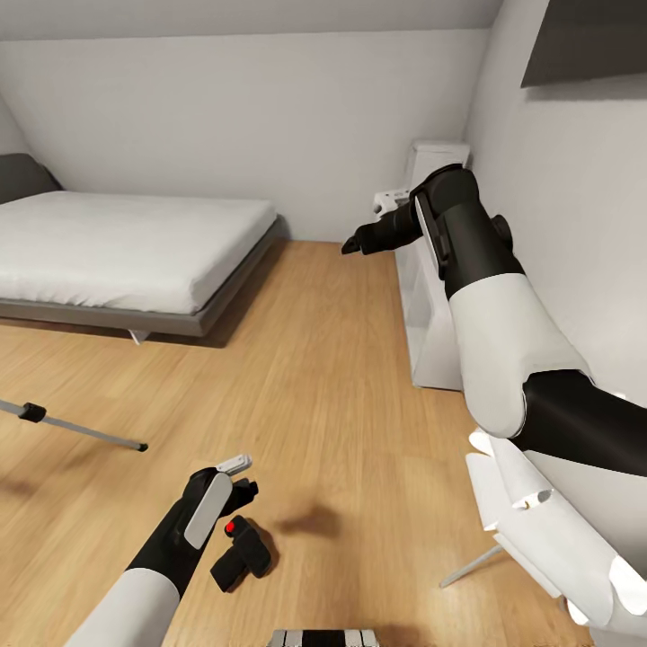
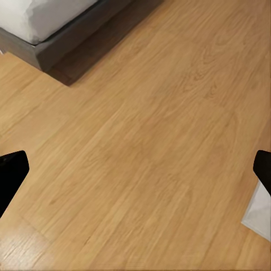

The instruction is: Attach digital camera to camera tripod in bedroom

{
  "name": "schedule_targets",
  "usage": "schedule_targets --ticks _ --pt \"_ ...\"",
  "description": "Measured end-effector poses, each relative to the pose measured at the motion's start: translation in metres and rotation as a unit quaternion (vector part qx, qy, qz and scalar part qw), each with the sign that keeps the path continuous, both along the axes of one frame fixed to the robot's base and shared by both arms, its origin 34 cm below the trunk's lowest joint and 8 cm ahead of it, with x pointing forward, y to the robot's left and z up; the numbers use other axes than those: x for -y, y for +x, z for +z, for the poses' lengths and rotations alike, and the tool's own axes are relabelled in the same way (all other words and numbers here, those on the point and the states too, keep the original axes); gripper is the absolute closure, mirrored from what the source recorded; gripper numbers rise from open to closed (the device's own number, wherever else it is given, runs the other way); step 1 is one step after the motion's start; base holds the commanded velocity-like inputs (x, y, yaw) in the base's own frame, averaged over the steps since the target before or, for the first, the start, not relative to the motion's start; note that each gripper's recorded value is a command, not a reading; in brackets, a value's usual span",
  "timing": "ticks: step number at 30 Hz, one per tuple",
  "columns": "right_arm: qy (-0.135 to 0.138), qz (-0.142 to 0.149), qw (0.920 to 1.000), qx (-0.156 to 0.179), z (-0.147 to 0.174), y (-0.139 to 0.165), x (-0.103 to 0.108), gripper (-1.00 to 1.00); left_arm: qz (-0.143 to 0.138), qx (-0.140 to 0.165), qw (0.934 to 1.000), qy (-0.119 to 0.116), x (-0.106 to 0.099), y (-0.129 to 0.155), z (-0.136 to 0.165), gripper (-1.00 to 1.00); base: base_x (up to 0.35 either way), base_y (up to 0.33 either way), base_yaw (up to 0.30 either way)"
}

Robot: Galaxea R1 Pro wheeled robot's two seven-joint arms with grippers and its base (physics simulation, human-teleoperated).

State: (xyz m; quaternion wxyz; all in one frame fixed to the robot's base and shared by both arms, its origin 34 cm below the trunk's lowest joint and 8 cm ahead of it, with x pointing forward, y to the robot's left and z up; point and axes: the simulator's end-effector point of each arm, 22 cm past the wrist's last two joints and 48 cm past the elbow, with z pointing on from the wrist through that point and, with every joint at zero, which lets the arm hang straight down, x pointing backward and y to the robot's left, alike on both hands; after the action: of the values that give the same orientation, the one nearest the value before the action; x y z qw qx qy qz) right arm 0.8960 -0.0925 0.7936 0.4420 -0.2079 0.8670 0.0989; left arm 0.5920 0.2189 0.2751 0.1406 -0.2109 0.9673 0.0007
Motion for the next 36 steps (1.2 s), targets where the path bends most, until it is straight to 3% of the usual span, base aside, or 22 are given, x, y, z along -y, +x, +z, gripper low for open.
schedule_targets --ticks 17,23,28,36 --pt "-0.002 -0.001 0.9994 -0.035 -0.060 0.019 0.000 -1.00 0.000 -0.035 0.9994 0.003 -0.001 -0.017 -0.036 -1.00 0.000 0.000 0.000" --pt "-0.003 -0.001 0.9989 -0.047 -0.081 0.024 0.000 -1.00 0.010 -0.060 0.9966 0.055 -0.024 -0.030 -0.047 -1.00 0.000 0.000 0.000" --pt "-0.002 -0.001 0.9984 -0.057 -0.098 0.028 0.000 -1.00 0.032 -0.064 0.9934 0.090 -0.040 -0.034 -0.055 -1.00 0.000 0.000 0.000" --pt "-0.002 -0.001 0.9973 -0.073 -0.127 0.034 0.001 -1.00 0.041 -0.075 0.9911 0.102 -0.046 -0.043 -0.070 -1.00 0.000 0.000 0.000"
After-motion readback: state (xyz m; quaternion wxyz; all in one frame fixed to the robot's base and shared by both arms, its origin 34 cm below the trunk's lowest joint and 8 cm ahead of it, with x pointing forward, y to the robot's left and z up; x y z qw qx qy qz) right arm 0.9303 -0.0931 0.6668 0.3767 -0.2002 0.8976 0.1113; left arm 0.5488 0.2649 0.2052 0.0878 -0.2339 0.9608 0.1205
